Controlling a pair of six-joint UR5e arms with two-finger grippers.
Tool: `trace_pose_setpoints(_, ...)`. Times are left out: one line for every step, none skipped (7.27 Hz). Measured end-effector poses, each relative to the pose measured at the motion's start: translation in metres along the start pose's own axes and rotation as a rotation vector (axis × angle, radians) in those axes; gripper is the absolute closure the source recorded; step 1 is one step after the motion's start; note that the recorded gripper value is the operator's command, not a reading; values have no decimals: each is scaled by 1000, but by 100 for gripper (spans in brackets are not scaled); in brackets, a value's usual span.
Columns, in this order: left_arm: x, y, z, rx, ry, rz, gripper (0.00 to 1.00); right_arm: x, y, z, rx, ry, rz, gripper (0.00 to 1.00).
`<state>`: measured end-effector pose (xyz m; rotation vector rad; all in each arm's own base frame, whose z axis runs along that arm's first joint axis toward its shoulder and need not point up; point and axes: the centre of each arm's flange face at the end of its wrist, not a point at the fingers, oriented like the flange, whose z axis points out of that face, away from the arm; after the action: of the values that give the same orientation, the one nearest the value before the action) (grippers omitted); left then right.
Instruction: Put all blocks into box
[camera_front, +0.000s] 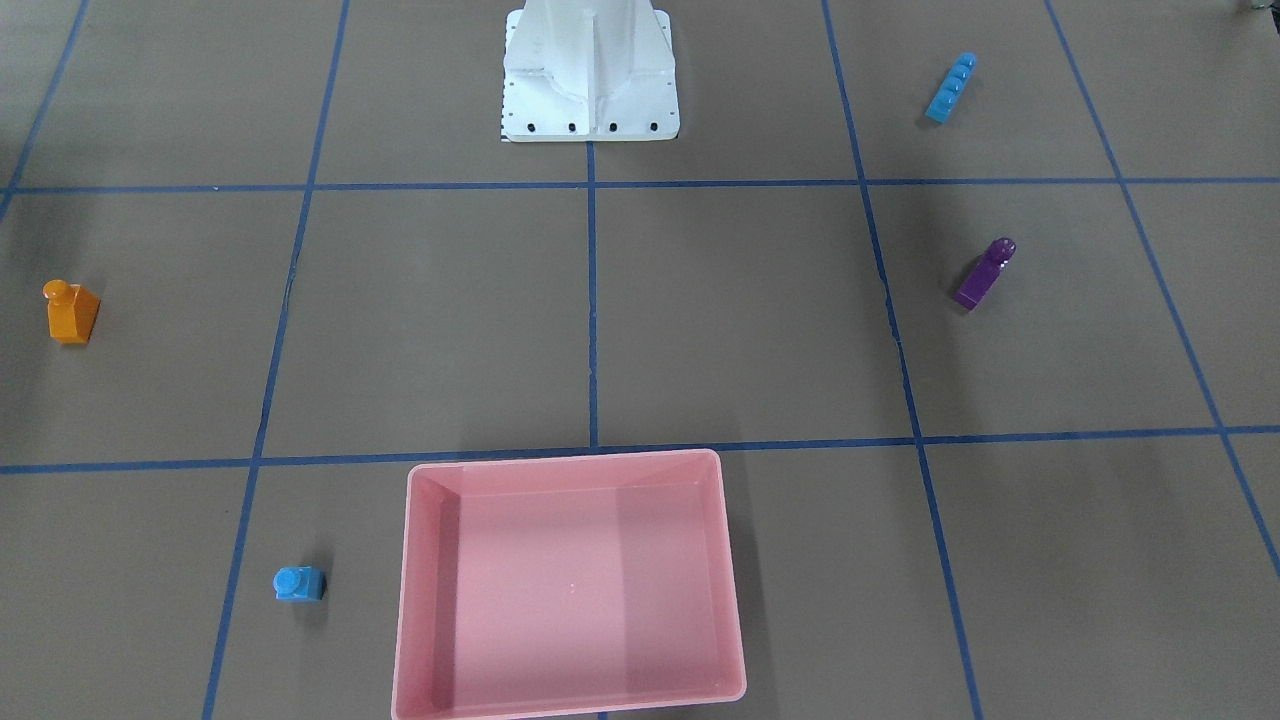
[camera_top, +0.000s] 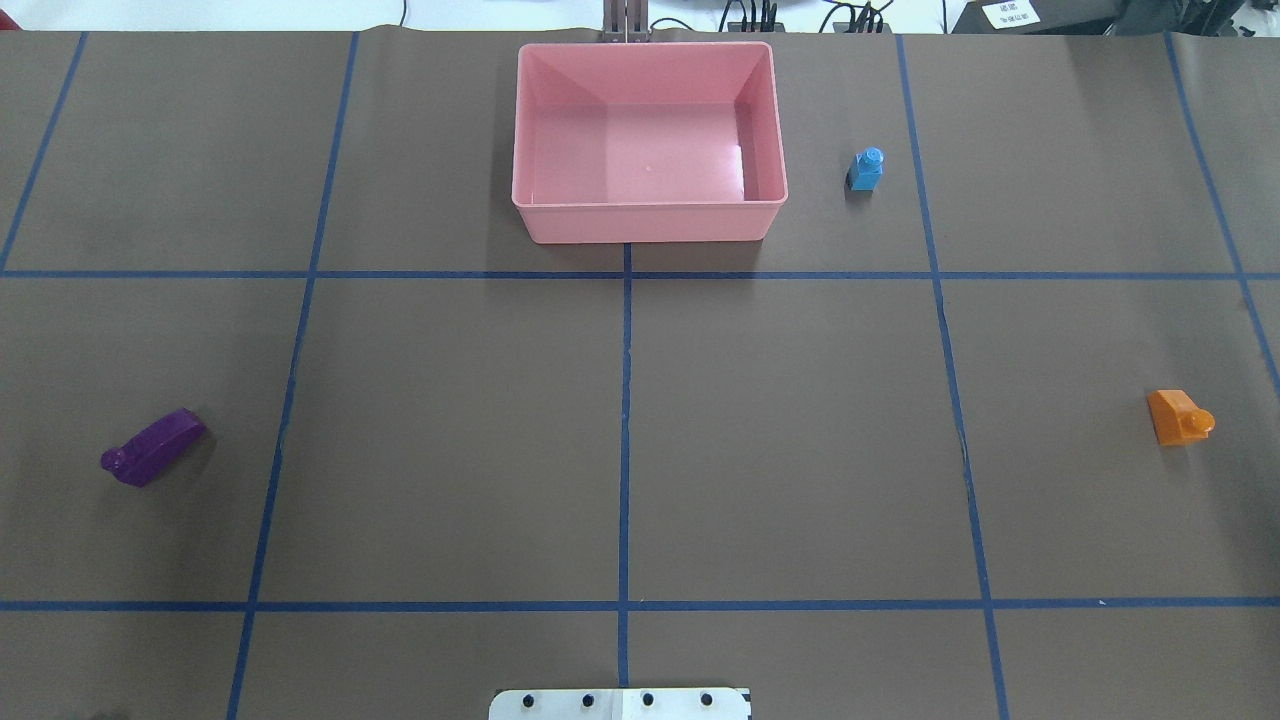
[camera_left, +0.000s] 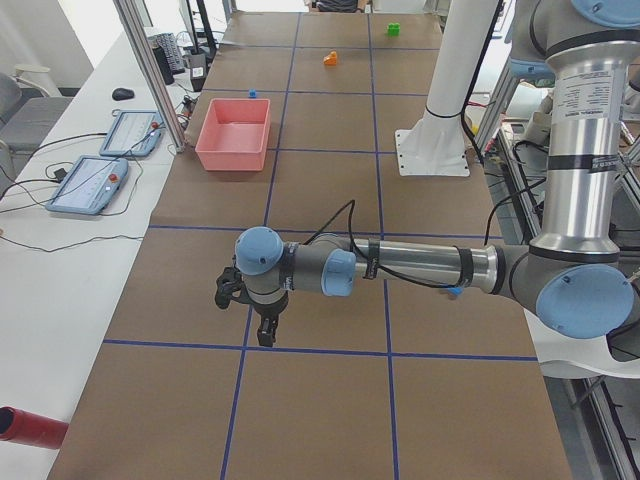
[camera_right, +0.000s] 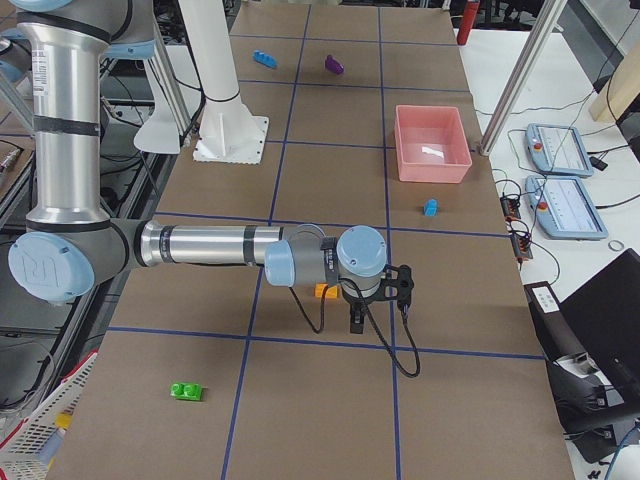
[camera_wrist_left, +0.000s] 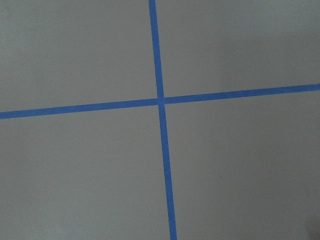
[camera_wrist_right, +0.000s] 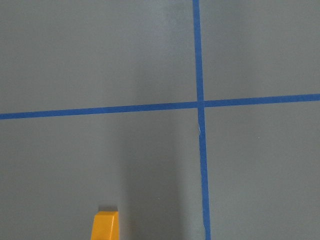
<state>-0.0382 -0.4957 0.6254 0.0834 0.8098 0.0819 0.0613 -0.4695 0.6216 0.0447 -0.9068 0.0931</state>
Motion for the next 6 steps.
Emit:
trace_pose_setpoints(1, -1, -1, 2, -2, 3, 0, 0, 0, 0, 1, -1, -1, 0)
trace_pose_setpoints(1, -2, -1, 2, -3, 6, 0, -2, -1, -1, 5, -1, -7, 0)
trace_pose_setpoints(2, -3, -2, 4, -4, 9, 0, -11, -4, -6, 16, -5, -26, 0)
trace_pose_setpoints(6, -6, -5, 11, -3, 18, 0, -33, -7, -13, 31, -12, -65, 0)
trace_pose_setpoints(14, -13, -11, 29, 1, 39, 0, -67, -8, -20, 42, -22, -96, 0)
trace_pose_setpoints(22, -20, -15, 47, 2, 66, 0, -105, -10, -16, 31, -36, -92, 0)
